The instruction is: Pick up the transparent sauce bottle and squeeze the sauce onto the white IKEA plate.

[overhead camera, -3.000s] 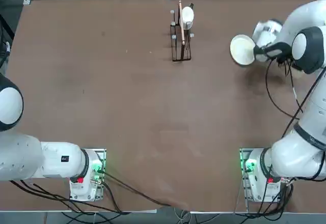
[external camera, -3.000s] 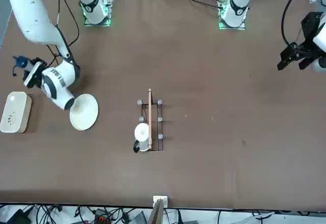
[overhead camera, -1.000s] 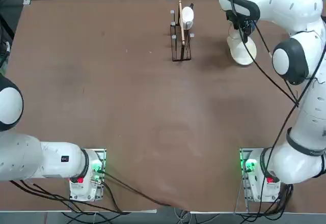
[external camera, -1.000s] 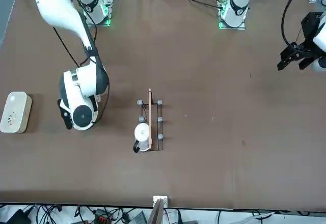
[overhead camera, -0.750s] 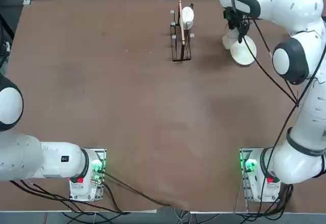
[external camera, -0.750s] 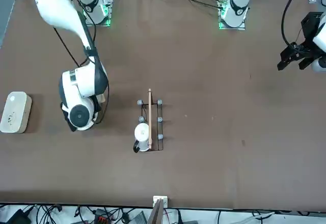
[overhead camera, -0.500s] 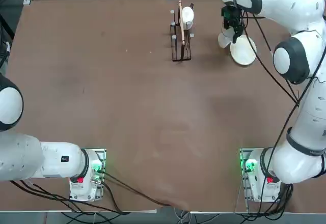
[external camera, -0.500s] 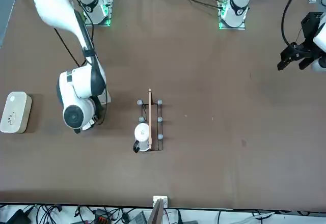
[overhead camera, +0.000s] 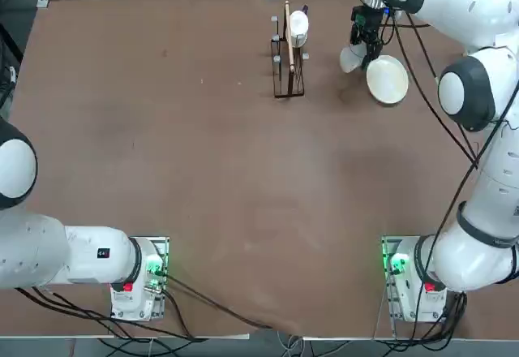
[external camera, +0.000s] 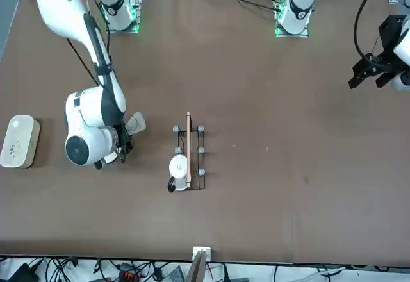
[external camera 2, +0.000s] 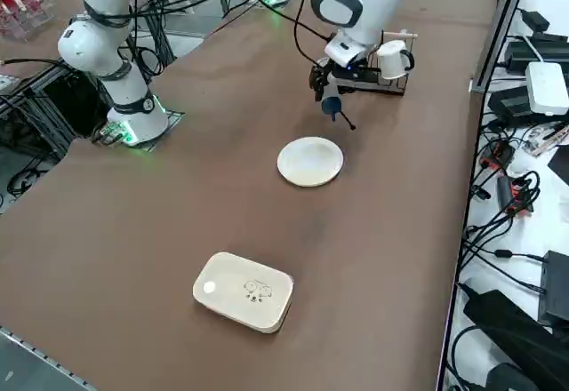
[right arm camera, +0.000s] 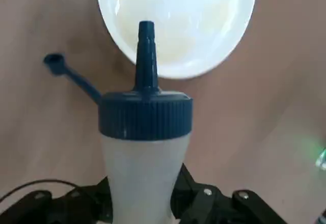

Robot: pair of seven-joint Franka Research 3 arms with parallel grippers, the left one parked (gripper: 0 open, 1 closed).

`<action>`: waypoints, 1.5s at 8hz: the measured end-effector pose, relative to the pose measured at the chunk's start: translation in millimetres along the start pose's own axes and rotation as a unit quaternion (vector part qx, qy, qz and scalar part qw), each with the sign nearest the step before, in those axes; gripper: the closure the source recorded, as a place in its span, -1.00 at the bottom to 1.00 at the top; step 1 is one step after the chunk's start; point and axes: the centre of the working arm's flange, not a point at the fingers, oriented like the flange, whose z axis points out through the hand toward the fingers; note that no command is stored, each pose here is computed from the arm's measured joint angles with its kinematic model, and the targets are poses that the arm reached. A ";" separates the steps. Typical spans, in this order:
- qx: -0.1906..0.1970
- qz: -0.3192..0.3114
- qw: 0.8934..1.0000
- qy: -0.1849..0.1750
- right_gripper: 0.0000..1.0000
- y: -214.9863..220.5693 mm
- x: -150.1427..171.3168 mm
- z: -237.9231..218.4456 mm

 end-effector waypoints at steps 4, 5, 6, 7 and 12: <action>-0.003 0.021 0.998 -0.062 0.29 7.6 23.2 29.0; -0.001 0.020 0.997 -0.079 0.29 11.1 31.4 34.3; -0.001 0.019 0.996 -0.088 0.29 14.5 38.6 38.2; 0.001 0.018 0.995 -0.095 0.29 16.7 43.6 40.3; 0.056 -0.016 0.989 -0.138 0.29 25.0 77.0 31.5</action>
